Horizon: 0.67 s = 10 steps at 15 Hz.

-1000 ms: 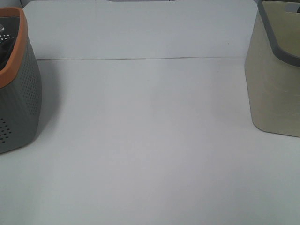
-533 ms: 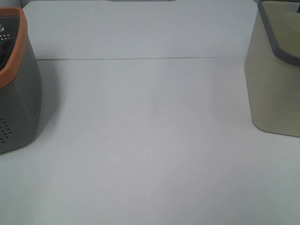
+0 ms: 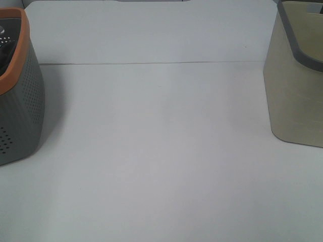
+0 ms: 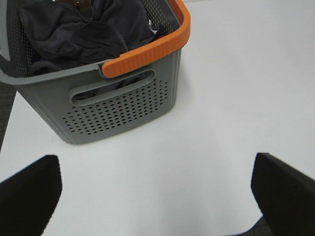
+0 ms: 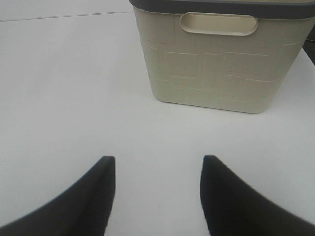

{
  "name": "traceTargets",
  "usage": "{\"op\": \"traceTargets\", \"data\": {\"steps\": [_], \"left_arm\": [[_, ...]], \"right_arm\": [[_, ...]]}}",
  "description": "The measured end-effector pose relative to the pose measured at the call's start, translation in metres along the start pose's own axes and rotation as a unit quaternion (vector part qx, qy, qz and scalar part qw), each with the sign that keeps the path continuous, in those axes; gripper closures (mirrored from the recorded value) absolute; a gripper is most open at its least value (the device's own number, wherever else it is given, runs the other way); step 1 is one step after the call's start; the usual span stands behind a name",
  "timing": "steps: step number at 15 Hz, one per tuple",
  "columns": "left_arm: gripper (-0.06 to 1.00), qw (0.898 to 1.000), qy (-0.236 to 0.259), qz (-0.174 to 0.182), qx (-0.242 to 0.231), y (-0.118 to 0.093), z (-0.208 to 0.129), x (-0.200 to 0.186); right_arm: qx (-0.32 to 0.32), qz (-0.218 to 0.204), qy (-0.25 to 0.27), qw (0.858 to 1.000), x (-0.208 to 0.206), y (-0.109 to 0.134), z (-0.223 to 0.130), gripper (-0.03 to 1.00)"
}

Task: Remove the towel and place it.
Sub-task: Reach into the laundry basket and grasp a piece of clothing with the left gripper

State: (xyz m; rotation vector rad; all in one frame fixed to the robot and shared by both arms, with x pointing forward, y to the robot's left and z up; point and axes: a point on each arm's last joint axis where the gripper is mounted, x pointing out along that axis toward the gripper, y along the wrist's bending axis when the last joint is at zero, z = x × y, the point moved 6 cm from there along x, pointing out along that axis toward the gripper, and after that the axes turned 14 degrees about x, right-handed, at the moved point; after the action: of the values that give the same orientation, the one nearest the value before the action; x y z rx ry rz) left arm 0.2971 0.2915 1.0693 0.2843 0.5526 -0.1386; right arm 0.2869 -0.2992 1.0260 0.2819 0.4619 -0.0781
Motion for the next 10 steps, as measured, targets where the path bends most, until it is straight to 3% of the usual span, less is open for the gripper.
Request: {"op": "traceTargets", "data": {"steps": [4,5,7,10], "left_arm": [[-0.05,0.996,0.042,-0.021,0.073,0.026,0.078,0.014],[-0.05,0.989,0.063,-0.046,0.127,0.038,0.117,0.041],[-0.05,0.977,0.063,-0.068,0.192,0.047,0.152,0.065],[-0.05,0.943,0.087,-0.103,0.306,0.062,0.184,0.122]], "right_arm": [[0.000,0.000,0.000,1.000,0.000,0.000,0.000,0.43],[0.000,0.000,0.000,1.000,0.000,0.000,0.000,0.43],[0.000,0.000,0.000,1.000,0.000,0.000,0.000,0.43],[0.000,0.000,0.000,1.000,0.000,0.000,0.000,0.43]]}}
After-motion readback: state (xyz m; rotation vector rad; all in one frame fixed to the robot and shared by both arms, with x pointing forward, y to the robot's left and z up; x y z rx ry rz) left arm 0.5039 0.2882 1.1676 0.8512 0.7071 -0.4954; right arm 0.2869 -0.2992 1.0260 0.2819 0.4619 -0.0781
